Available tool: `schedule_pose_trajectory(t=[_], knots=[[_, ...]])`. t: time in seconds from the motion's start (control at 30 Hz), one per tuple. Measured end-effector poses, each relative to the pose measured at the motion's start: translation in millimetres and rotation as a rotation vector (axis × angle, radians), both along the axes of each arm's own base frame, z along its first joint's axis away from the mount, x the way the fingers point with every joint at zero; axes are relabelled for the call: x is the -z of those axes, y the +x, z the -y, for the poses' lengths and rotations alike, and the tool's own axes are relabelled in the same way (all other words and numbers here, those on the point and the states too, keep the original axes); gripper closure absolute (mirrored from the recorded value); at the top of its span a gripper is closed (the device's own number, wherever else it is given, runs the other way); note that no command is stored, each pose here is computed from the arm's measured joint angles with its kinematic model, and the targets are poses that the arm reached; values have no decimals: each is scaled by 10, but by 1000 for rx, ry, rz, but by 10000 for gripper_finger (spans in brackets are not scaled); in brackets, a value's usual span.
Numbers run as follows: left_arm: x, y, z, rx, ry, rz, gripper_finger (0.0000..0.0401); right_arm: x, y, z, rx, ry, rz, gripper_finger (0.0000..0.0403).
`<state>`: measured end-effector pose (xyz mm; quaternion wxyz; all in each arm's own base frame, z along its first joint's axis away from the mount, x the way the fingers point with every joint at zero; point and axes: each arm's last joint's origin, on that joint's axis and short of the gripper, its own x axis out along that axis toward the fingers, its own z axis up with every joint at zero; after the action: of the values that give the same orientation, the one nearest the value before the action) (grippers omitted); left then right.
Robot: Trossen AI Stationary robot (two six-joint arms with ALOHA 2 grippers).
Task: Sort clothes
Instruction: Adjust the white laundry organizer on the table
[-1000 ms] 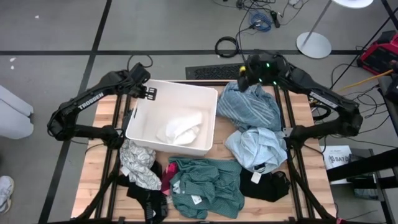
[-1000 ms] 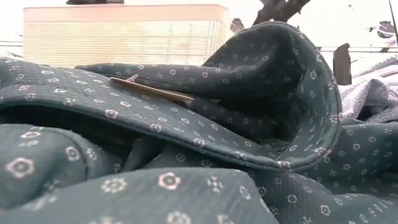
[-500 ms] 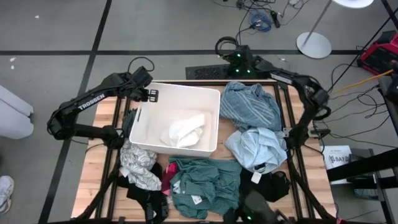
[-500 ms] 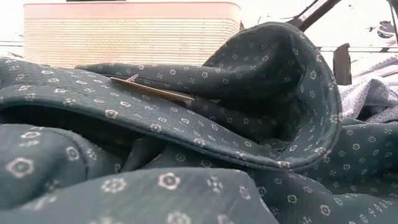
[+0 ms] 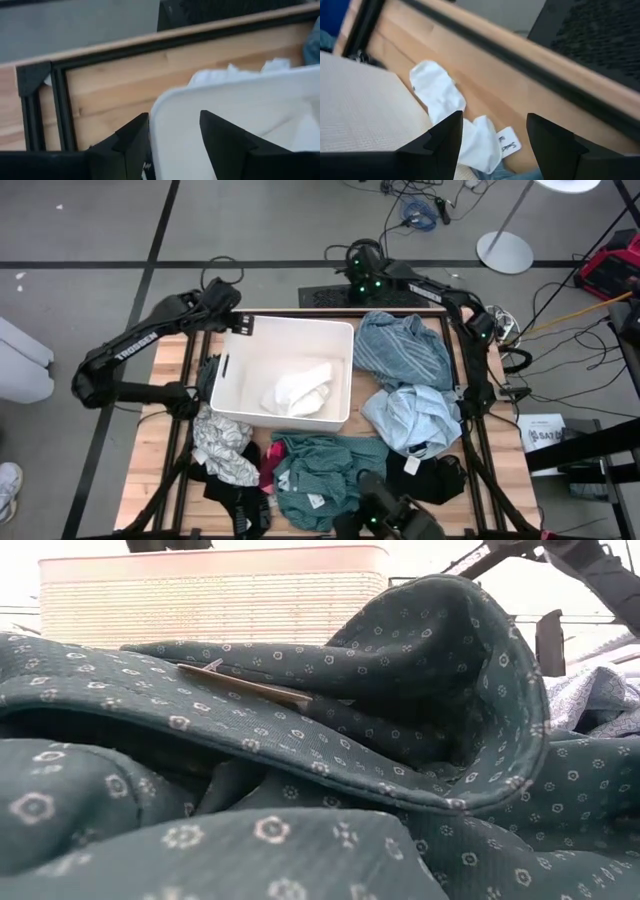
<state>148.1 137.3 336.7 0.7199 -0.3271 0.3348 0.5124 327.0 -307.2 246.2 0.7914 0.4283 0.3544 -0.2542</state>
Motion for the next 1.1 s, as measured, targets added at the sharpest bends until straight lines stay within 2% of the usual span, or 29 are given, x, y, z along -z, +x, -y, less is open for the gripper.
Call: schedule_pose_trajectory(t=[0.3,0.47,0.57,0.77,0.87,1.03,1.1], knots=[[-64,-84,61,-11,22,6,212,452,316,-218,-97,134,-127,195],[-63,-84,55,-14,22,7,212,579,479,-373,-144,128,-154,195],[-58,-86,57,-13,17,2,212,680,559,-472,-161,65,-237,195],[-57,-87,61,-15,10,8,212,956,609,-572,-235,80,-343,202],[-57,-87,61,-15,9,9,212,1019,592,-573,-267,53,-401,241],[-57,-87,61,-15,9,8,212,1034,525,-496,-296,38,-419,370],[-57,-87,61,-15,9,8,212,1025,499,-469,-308,36,-415,390]])
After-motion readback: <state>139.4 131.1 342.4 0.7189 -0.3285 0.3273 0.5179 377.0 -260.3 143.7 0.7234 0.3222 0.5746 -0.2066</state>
